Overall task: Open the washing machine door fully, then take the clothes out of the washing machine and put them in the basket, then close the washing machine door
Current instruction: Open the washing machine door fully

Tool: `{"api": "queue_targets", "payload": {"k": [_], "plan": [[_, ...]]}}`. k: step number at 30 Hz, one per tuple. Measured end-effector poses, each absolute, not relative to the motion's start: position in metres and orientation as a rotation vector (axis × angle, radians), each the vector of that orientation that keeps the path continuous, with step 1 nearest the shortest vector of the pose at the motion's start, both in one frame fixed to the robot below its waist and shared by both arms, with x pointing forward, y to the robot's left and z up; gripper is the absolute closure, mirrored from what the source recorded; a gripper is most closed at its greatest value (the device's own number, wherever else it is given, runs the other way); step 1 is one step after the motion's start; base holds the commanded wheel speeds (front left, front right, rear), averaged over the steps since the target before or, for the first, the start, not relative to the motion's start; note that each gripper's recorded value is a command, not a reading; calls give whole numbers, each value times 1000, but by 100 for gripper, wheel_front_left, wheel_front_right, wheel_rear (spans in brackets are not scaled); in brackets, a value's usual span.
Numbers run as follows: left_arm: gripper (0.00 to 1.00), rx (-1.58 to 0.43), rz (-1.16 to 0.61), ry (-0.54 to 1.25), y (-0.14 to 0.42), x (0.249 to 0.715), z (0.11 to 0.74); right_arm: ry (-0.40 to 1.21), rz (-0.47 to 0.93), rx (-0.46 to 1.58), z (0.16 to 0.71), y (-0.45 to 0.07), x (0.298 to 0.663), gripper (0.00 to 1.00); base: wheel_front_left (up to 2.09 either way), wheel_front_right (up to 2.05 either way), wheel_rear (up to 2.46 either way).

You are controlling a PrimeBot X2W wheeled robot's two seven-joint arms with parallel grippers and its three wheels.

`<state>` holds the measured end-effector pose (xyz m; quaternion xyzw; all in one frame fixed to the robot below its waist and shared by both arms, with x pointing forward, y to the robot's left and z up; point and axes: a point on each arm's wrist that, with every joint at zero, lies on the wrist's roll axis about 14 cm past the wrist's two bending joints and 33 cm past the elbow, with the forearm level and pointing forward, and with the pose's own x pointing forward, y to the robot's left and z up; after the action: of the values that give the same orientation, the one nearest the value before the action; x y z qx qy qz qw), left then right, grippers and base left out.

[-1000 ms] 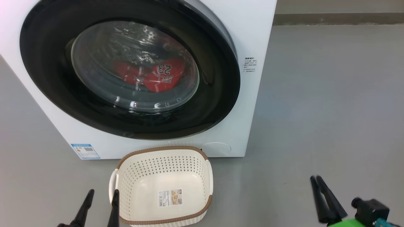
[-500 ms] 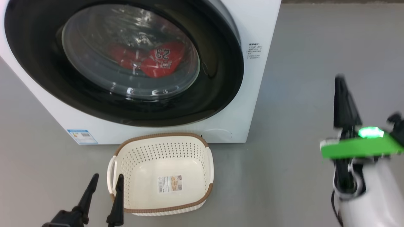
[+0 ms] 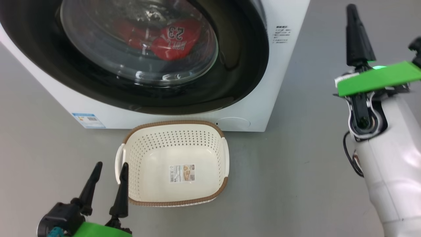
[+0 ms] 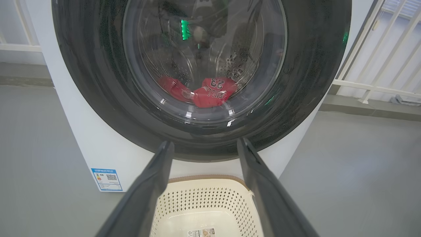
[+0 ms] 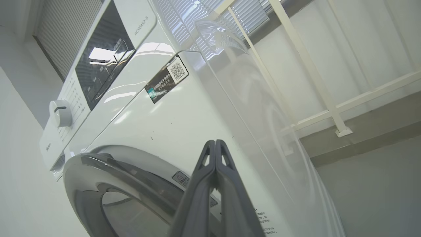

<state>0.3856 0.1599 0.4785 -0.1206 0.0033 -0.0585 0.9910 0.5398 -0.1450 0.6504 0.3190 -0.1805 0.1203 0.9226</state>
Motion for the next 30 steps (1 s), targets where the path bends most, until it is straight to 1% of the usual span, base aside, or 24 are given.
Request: {"api": "queue_targets", "payload": {"k": [5,9,15,18,22,23,26,30], "plan": [[0,-281,-91,20,166,388,473,-202,304,798,636,-123,567,100,0,0,0],[0,-289,-83,26,168,391,471,-72,363,858,630,-109,583,100,0,0,0],[0,-290,-75,28,171,398,469,170,517,971,614,-69,587,100,0,0,0],[0,-294,-66,40,173,398,464,264,557,1013,604,-63,589,100,0,0,0],[0,-293,-66,41,174,401,463,332,583,1058,600,-58,595,100,0,0,0],[0,-293,-69,34,173,404,465,386,608,1081,597,-52,595,100,0,0,0],[0,-293,-66,31,175,406,466,456,630,1111,590,-45,596,100,0,0,0],[0,-297,-60,41,176,406,462,499,651,1136,590,-38,602,100,0,0,0]]}}
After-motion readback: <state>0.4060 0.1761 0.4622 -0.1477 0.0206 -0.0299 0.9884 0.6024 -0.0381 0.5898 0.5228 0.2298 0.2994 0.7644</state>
